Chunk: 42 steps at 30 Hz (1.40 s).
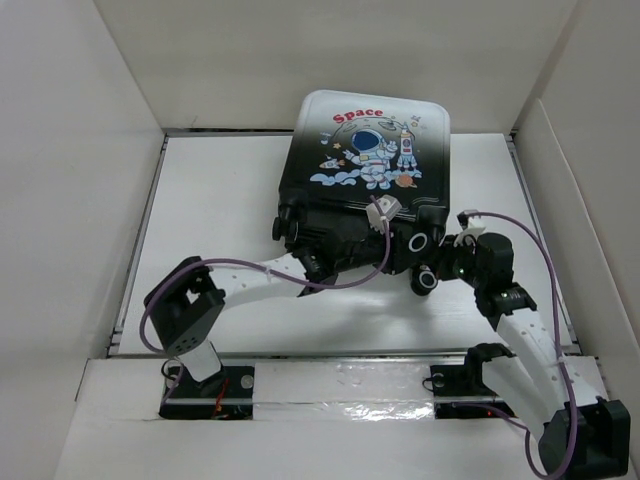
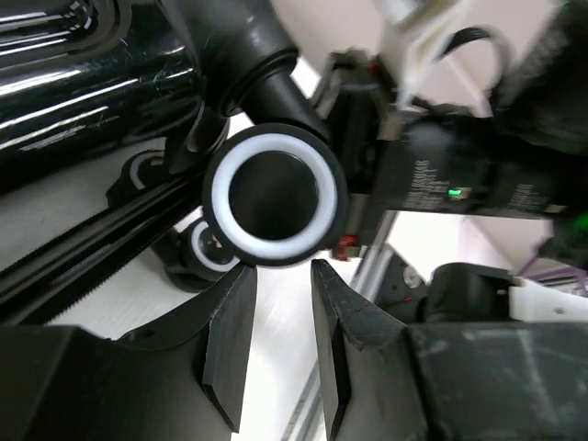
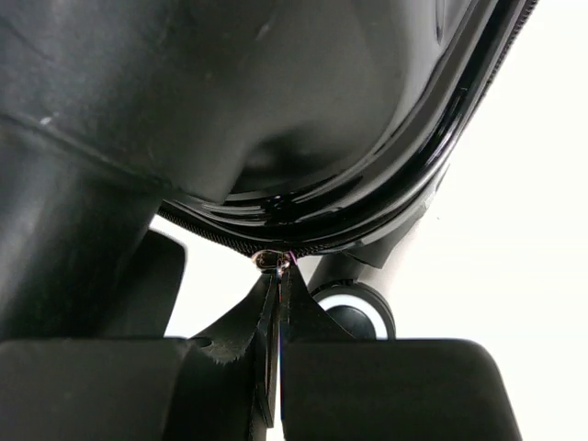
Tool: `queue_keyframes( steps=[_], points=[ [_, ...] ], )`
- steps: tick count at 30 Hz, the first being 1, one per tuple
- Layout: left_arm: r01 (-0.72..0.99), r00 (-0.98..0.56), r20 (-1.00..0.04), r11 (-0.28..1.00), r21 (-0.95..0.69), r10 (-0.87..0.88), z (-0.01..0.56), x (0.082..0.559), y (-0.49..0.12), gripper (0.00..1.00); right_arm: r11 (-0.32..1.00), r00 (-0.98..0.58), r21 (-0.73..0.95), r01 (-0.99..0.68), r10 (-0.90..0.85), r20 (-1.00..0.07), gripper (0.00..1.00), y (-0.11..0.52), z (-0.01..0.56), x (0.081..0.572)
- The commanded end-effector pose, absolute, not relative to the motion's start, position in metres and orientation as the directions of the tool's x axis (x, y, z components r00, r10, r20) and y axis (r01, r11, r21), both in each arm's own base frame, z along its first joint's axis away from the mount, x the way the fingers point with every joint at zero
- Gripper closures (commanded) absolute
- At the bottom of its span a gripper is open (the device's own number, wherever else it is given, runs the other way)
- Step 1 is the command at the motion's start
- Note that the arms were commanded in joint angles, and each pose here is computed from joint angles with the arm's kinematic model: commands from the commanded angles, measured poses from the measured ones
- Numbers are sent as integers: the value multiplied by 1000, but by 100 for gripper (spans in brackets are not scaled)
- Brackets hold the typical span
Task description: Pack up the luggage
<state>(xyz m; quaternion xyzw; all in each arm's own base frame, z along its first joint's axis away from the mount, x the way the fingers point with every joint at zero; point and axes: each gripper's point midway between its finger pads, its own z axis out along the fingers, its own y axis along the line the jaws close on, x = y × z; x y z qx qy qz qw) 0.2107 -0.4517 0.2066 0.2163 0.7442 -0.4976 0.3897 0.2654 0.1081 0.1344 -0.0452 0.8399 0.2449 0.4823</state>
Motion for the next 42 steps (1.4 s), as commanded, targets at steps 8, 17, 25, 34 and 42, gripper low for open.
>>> queue_keyframes(
  steps=[8, 17, 25, 34, 42],
  points=[
    [770, -557, -828, 330, -547, -72, 237, 231, -498, 73, 773, -186, 323, -546, 264, -946, 100, 149, 241, 273],
    [769, -567, -821, 316, -556, -64, 258, 285, -509, 74, 757, -226, 332, -562, 245, -943, 100, 190, 210, 255],
    [766, -606, -795, 256, -590, -20, 279, 292, -524, 74, 763, -120, 276, -584, 256, -959, 100, 211, 220, 244],
    [713, -647, -760, 305, -631, -59, 277, 288, -474, 28, 805, -70, 302, -511, 311, -948, 100, 212, 217, 262],
    [581, -571, -769, 520, -626, -288, 285, 297, -334, 34, 830, -123, 291, -475, 265, -956, 100, 206, 209, 271]
  ],
)
